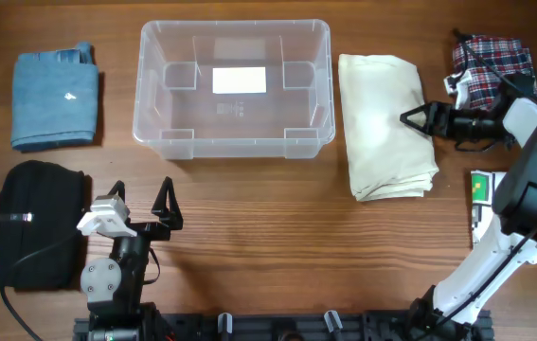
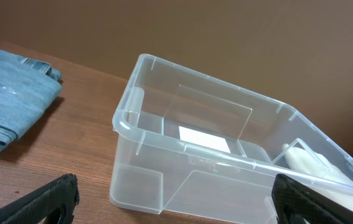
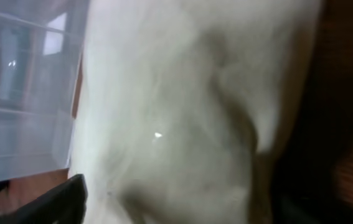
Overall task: Pack container
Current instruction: 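Grasp the folded cream cloth with the right gripper, then carry the cream cloth over the box and lower it inside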
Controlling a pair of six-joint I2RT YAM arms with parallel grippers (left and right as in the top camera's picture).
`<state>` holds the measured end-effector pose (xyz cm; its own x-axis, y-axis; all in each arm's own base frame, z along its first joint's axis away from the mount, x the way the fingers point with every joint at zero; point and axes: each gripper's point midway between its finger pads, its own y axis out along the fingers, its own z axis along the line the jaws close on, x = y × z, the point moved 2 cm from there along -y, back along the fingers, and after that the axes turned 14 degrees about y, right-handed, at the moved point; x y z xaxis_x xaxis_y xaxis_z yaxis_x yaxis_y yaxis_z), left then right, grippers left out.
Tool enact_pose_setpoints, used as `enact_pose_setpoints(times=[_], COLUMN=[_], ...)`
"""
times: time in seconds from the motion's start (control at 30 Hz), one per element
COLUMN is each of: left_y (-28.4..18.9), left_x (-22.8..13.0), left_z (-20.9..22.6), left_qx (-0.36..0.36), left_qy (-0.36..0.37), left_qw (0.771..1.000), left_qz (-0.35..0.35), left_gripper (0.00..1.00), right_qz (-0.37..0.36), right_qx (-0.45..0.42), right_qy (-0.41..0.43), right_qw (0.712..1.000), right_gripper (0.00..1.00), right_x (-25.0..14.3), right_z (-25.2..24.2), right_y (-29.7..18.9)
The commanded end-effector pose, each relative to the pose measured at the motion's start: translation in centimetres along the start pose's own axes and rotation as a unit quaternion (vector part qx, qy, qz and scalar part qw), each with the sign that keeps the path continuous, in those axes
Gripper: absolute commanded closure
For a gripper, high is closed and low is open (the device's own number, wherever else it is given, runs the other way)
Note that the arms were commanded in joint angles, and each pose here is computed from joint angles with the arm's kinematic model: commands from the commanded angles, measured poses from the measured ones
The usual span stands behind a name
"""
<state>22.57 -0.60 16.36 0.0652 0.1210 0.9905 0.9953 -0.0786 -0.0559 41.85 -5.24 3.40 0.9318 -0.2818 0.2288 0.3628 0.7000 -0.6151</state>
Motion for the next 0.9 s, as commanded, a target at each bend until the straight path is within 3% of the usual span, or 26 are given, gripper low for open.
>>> enact_pose_setpoints(times=[0.0, 0.13, 0.27, 0.43, 0.6, 0.73, 0.83, 0.87], left_y=[0.0, 0.0, 0.0, 0.0, 0.0, 0.0, 0.0, 0.0], left_x=[-0.3, -0.3, -0.3, -0.3, -0.3, -0.3, -0.3, -0.3], left_z=[-0.1, -0.1, -0.1, -0.1, -0.1, -0.1, -0.1, -0.1], left_qx=[-0.001, -0.001, -0.001, -0.002, -0.001, -0.001, -0.001, -0.001], left_qy=[0.000, 0.000, 0.000, 0.000, 0.000, 0.000, 0.000, 0.000], left_qw=[1.000, 1.000, 1.000, 1.000, 1.000, 1.000, 1.000, 1.000], left_qz=[0.003, 0.003, 0.003, 0.003, 0.003, 0.003, 0.003, 0.003], left_gripper=[0.00, 0.00, 0.00, 0.00, 0.00, 0.00, 0.00, 0.00], right_qz=[0.026, 0.029, 0.009, -0.049, -0.104, -0.132, -0.160, -0.182], right_qx=[0.013, 0.015, 0.011, -0.025, -0.090, -0.140, -0.173, -0.196], right_qy=[0.011, 0.025, 0.052, -0.002, -0.113, -0.298, -0.404, -0.447], right_qw=[1.000, 0.999, 0.999, 0.998, 0.984, 0.935, 0.884, 0.854], right_gripper=[0.48, 0.68, 0.96, 0.96, 0.96, 0.96, 0.96, 0.96], right_x=[-1.0, -1.0, 0.8, 5.1, 5.4, 3.3, 2.4, 2.6], right_z=[0.2, 0.5, 1.9, 8.9, 17.8, 25.4, 30.0, 31.9], right_y=[2.0, 2.3, 0.9, -5.5, -10.4, -12.2, -12.5, -12.6])
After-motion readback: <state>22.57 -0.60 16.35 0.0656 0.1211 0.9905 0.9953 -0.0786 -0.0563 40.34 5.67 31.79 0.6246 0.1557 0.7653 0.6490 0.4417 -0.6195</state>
